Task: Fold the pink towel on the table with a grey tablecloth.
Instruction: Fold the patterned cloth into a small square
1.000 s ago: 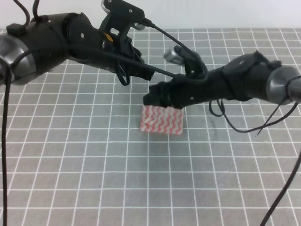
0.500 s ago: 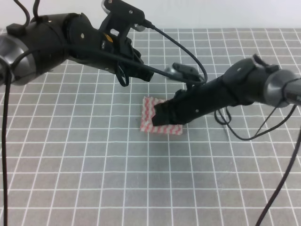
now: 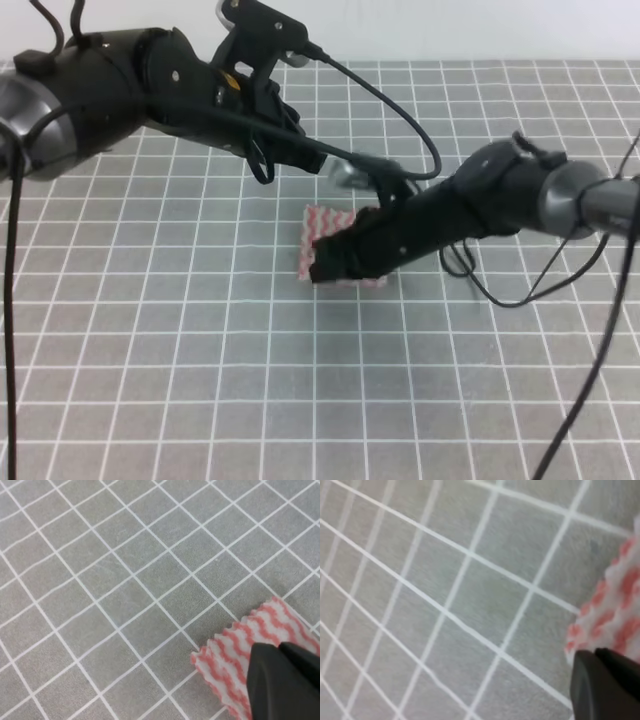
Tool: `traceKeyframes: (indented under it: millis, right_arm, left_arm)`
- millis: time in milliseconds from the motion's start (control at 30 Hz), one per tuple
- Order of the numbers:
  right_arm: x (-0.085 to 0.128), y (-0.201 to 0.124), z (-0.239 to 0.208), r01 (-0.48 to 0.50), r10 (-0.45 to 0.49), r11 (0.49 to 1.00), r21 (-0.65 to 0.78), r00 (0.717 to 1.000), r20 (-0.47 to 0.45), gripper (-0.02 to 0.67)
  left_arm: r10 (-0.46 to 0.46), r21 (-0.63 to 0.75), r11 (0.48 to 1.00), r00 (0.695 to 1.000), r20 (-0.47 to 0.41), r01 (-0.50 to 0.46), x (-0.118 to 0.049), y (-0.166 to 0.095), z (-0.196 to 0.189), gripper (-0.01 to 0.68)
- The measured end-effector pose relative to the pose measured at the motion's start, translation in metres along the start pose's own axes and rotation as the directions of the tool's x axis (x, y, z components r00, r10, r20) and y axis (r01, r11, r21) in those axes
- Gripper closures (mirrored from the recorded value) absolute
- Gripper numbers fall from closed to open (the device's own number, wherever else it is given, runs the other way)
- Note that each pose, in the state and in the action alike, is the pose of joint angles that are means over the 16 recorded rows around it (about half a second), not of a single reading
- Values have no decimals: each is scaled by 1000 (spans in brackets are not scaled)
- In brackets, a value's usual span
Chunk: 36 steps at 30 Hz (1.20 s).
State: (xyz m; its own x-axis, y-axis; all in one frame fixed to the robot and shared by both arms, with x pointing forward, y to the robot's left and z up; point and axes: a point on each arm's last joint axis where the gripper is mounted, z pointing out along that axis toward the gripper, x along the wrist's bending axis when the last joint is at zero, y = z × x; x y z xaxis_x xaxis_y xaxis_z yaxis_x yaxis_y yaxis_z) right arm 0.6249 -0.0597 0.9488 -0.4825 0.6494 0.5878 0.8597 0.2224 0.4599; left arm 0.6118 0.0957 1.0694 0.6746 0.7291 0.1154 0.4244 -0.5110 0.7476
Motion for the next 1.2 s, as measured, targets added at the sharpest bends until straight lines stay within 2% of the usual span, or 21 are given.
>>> traceKeyframes:
  millis: [333,700,933,1200]
  right_arm:
    - [-9,11,-38,65,-63,998,-24,996,70,664]
    - [-39,0,-26,40,-48,998,57,989,137,664]
    - [-38,5,-26,45,-52,997,55,990,130,665]
    - [-32,19,-35,94,-92,996,-6,983,159,665]
  left_arm:
    - [-22,15,1000,999,27,21,-3,-2,3,673]
    - [-72,86,995,984,164,58,-18,-19,34,673]
    - [-81,137,989,967,243,49,-30,-37,66,673]
    - [-83,193,981,959,272,31,-36,-59,96,673]
